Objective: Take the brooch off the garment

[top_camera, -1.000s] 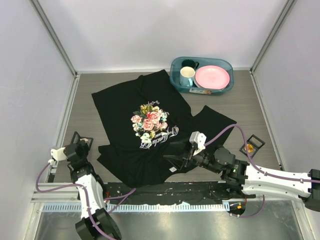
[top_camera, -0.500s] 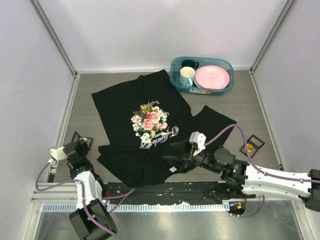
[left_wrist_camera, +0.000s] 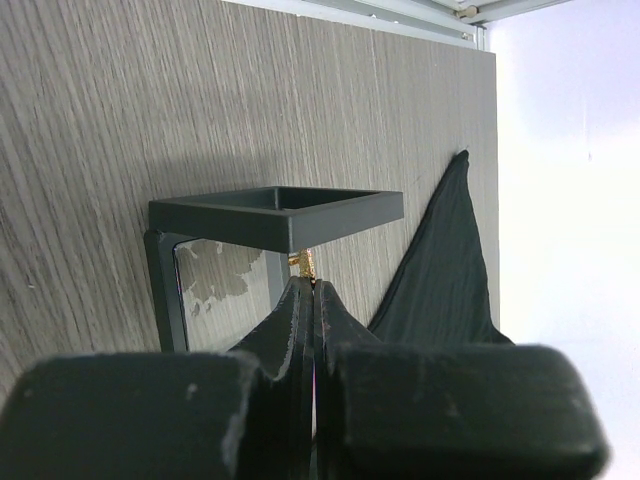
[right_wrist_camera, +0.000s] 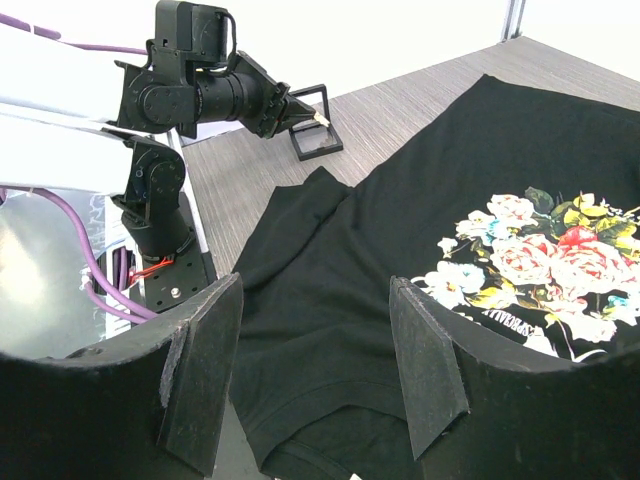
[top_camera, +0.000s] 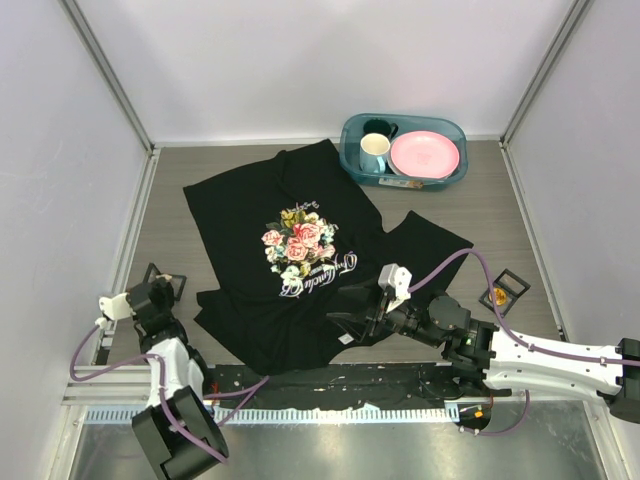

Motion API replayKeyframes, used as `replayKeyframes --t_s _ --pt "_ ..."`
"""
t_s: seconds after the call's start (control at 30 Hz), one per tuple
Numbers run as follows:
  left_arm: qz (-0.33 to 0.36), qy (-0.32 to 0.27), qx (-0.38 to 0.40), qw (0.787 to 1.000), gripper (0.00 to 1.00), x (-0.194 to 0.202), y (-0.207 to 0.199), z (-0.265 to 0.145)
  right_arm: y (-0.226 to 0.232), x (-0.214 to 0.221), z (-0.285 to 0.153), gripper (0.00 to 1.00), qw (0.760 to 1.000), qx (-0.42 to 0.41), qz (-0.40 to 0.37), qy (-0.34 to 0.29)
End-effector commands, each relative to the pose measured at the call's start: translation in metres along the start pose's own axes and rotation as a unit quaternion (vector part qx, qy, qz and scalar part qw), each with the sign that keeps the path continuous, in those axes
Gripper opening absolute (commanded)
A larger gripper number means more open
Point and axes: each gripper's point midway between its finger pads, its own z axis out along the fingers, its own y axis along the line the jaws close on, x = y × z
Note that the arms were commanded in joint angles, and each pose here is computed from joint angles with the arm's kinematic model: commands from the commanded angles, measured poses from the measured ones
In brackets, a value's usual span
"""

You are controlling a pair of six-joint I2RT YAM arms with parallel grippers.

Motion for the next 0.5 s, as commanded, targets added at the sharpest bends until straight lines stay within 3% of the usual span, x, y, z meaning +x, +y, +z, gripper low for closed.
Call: replayKeyframes --t_s 0.0,0.47 --pt "-0.009 -0.019 0.012 1.0 0.0 -0.0055 0.0 0.0036 0.0028 -0.0152 0.0001 0.65 1.0 -0.005 0.005 -0.028" --pt "-0.012 -0.01 0.013 1.0 0.0 -0.0002 0.0016 0.0095 0.0033 -0.0153 -0.0004 0.65 1.0 -0.007 0.005 -0.029"
